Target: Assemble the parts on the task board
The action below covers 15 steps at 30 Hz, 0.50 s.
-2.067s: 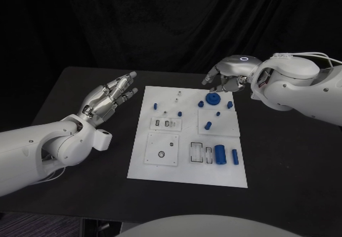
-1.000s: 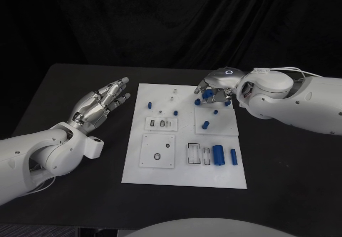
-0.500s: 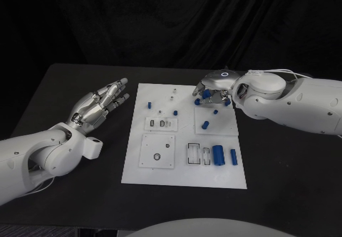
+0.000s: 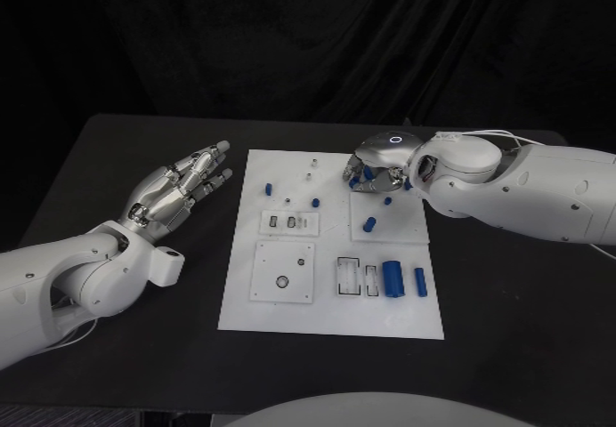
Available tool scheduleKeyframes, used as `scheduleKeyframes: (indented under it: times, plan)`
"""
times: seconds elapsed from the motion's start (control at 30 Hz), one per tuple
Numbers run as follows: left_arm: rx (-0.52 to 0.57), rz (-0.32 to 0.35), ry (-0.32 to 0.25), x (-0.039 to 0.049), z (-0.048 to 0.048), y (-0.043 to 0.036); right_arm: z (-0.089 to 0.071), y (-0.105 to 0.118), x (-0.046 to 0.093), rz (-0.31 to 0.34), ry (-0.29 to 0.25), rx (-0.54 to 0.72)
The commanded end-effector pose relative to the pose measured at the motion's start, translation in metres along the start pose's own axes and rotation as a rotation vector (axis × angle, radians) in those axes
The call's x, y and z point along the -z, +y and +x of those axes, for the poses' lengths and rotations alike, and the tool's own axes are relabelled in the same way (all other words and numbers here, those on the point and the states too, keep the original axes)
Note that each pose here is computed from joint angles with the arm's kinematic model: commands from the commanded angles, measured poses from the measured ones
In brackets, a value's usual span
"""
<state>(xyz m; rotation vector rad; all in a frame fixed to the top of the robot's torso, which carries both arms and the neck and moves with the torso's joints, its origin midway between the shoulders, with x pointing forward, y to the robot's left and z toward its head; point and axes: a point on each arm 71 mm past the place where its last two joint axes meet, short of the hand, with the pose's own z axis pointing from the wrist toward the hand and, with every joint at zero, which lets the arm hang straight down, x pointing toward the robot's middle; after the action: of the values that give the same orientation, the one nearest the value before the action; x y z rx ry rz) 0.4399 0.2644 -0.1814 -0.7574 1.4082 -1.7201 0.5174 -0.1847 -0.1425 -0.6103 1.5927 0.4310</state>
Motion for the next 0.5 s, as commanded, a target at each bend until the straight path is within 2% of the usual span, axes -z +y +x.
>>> scheduleKeyframes:
  times: [0.03, 0.33, 0.5]
  plan:
    - [0.01, 0.272, 0.014, 0.0013, 0.0008, -0.0199, 0.0014, 0.0014, -0.0006, -0.017, -0.005, 0.009]
    - [0.008, 0.27, 0.013, 0.0015, -0.0008, -0.0189, 0.0022, 0.0011, -0.0016, -0.02, -0.01, 0.008]
    - [0.008, 0.267, 0.013, 0.0017, -0.0012, -0.0186, -0.0006, 0.0006, 0.0005, -0.027, -0.055, 0.006]
